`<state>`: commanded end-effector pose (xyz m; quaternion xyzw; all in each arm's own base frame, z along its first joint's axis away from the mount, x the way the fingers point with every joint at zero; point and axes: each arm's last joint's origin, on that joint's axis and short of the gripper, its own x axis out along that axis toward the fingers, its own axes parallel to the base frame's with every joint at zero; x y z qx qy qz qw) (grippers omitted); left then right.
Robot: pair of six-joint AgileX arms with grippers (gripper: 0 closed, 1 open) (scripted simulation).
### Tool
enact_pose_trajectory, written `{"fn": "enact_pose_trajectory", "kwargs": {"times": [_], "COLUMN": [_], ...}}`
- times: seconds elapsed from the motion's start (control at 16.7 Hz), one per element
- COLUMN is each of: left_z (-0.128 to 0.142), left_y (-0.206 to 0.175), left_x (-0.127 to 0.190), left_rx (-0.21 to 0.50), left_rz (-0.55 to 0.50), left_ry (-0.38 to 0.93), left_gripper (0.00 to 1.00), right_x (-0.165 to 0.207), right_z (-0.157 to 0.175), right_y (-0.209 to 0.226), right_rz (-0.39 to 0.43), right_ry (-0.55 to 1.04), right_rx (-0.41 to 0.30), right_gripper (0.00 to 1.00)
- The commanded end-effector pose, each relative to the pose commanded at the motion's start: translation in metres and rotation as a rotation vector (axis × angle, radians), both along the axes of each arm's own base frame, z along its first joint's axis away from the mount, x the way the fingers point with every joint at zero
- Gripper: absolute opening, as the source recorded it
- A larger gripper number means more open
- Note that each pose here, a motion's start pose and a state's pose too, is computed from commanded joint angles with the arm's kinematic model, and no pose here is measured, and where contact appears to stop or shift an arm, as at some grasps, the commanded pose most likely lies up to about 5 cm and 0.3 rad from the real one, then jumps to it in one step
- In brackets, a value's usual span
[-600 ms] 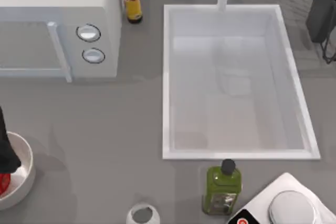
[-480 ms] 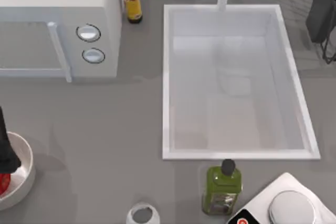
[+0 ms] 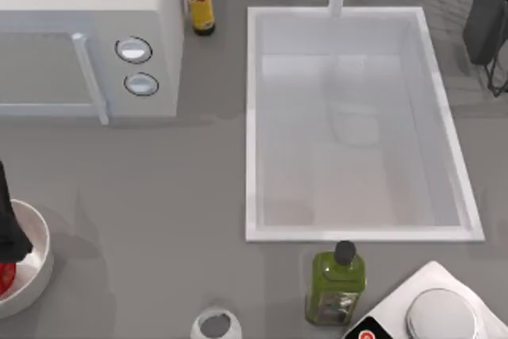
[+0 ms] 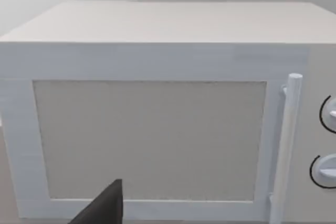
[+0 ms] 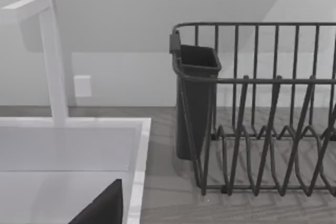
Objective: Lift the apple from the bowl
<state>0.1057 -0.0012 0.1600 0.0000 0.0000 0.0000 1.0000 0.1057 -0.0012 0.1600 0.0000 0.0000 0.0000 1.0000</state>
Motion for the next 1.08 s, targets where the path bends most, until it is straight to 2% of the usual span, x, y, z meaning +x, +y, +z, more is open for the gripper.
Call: {"fn": "enact_pose_trajectory", "kwargs": {"times": [0.84, 1.08], "left_z": [0.000, 0.012], "left_y": [0.000, 0.001], "left_x": [0.000, 0.002], "left_rx": [0.000, 0.010], "left_rz": [0.000, 0.008], "left_ry": [0.002, 0.124], "left_gripper": [1.00, 1.00], "right_x": [0.000, 0.000], "right_z": [0.000, 0.000], "right_y": [0.000, 0.000], "right_rz": [0.000, 0.000], "right_ry": [0.000, 0.000], "right_rx": [0.000, 0.000], "right_gripper": [1.00, 1.00]}}
